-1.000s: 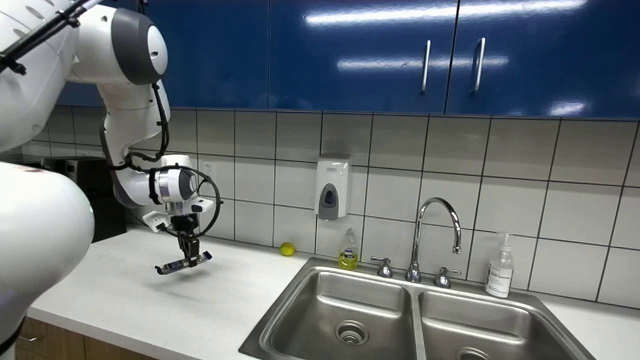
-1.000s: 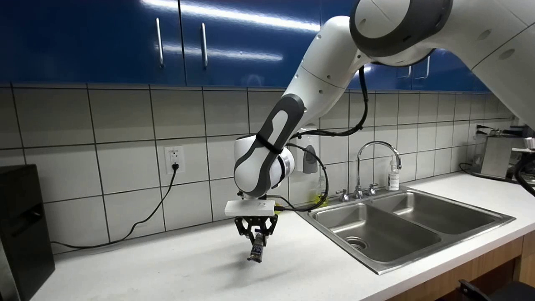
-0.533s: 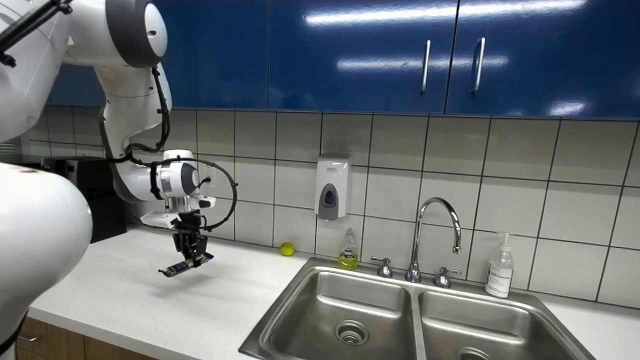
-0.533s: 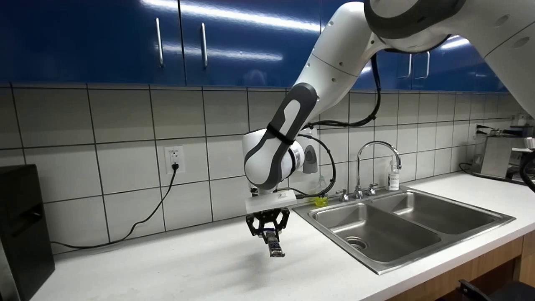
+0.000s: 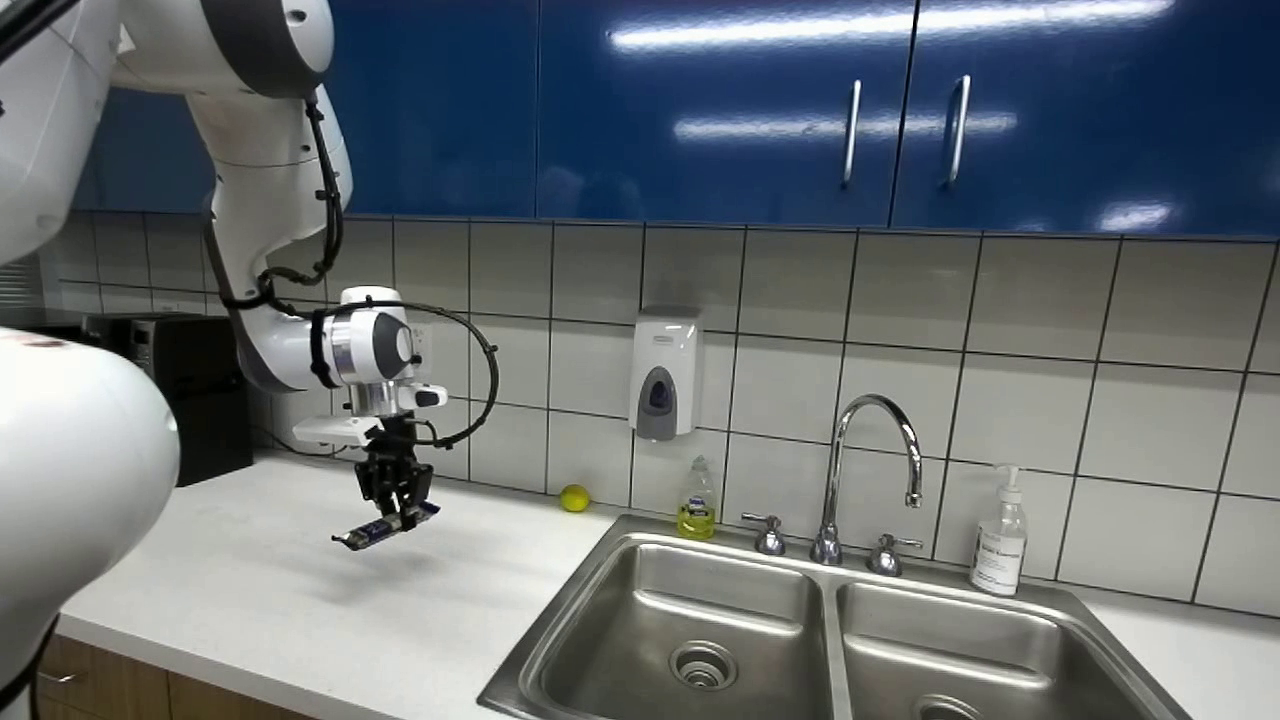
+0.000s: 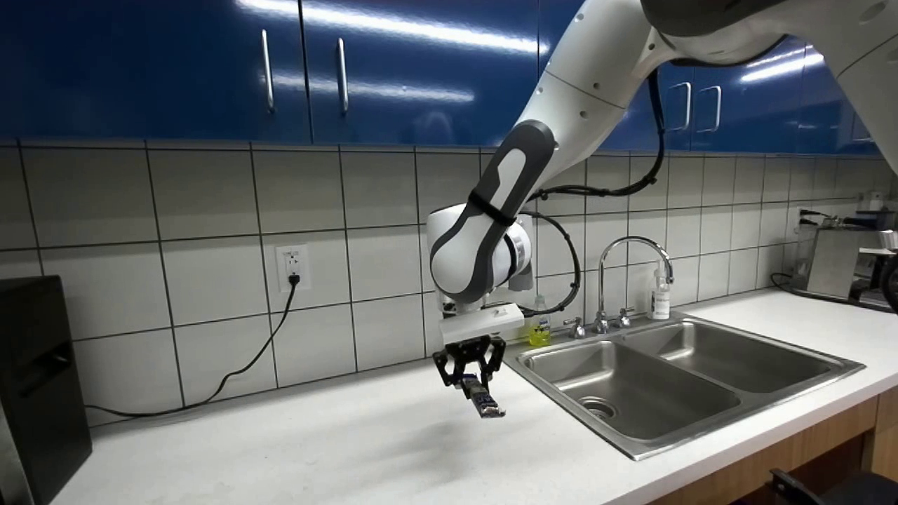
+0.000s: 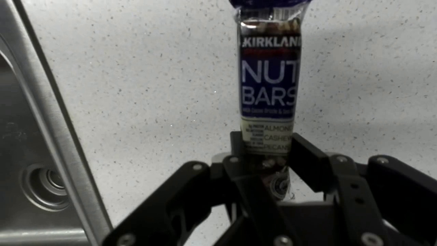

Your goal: Move the chocolate bar to the left sink

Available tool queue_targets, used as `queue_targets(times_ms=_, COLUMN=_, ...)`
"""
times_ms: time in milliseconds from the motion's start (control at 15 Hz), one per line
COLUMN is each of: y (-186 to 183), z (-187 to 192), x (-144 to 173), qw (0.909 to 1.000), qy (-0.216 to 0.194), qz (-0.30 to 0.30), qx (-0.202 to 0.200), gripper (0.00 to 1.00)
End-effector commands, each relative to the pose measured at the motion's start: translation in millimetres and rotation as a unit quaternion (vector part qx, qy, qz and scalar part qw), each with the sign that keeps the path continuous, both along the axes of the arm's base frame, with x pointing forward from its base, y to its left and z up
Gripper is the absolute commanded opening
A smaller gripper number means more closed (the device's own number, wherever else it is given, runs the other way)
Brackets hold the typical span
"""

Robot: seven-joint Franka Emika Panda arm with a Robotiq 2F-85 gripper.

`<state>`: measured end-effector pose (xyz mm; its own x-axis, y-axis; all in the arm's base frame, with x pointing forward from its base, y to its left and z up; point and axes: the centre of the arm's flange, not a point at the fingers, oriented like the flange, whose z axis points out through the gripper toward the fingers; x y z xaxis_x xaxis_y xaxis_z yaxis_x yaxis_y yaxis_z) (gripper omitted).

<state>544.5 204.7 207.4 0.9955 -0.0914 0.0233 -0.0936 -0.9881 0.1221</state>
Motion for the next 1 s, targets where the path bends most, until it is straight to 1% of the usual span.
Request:
queue_targets(times_ms=0, y=-37, z=19, x=-11, qw=0.9999, qy=0.001, qz=-0.013, qx=-0.001, gripper=0.12)
queue_targets(times_ms=400, y=-114, z=26, x=-13, qw=0.9966, qy=0.001, qz=-0.083, qx=-0.004, gripper=0.12)
queue_targets(times_ms=933, y=-245, z=35, x=-6, qw=0.9866, qy=0.003, qz=-0.163, qx=-0.008, gripper=0.12)
